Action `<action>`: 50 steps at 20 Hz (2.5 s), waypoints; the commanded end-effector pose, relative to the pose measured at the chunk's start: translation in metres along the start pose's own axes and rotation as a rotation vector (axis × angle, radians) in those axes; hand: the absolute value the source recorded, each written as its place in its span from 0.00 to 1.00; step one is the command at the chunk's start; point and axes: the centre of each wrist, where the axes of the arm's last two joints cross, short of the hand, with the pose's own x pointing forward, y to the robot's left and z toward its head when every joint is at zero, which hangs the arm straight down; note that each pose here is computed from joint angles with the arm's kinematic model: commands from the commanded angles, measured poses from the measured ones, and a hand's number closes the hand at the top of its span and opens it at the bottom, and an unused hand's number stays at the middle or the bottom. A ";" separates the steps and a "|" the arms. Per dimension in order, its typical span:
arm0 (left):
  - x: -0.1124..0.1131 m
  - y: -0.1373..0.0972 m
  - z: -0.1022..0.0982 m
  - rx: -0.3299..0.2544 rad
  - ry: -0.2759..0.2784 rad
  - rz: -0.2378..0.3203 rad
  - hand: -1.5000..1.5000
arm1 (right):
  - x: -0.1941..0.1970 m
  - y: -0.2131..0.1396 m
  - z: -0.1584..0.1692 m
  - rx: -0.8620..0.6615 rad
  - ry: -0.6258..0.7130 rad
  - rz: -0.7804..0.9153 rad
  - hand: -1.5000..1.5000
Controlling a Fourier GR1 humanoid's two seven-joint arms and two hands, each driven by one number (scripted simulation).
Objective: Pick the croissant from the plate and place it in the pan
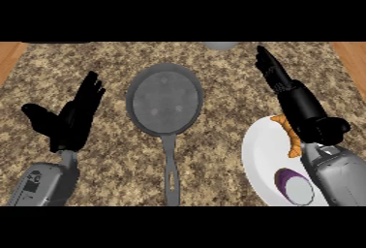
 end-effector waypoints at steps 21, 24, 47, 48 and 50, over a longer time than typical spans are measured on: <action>-0.041 0.033 0.074 0.029 0.115 -0.379 0.50 | -0.053 -0.220 0.130 -0.314 0.703 0.366 0.00; -0.048 0.047 0.078 0.025 0.130 -0.385 0.50 | -0.038 -0.211 0.102 -0.193 0.729 0.389 0.00; -0.051 0.041 0.074 0.027 0.130 -0.394 0.50 | -0.018 -0.142 -0.022 0.310 1.032 0.578 0.00; -0.044 0.041 0.069 0.035 0.119 -0.401 0.50 | -0.034 -0.125 -0.020 0.328 1.072 0.575 0.00; -0.044 0.038 0.078 0.040 0.139 -0.377 0.50 | -0.030 -0.124 -0.021 0.357 1.093 0.588 0.00</action>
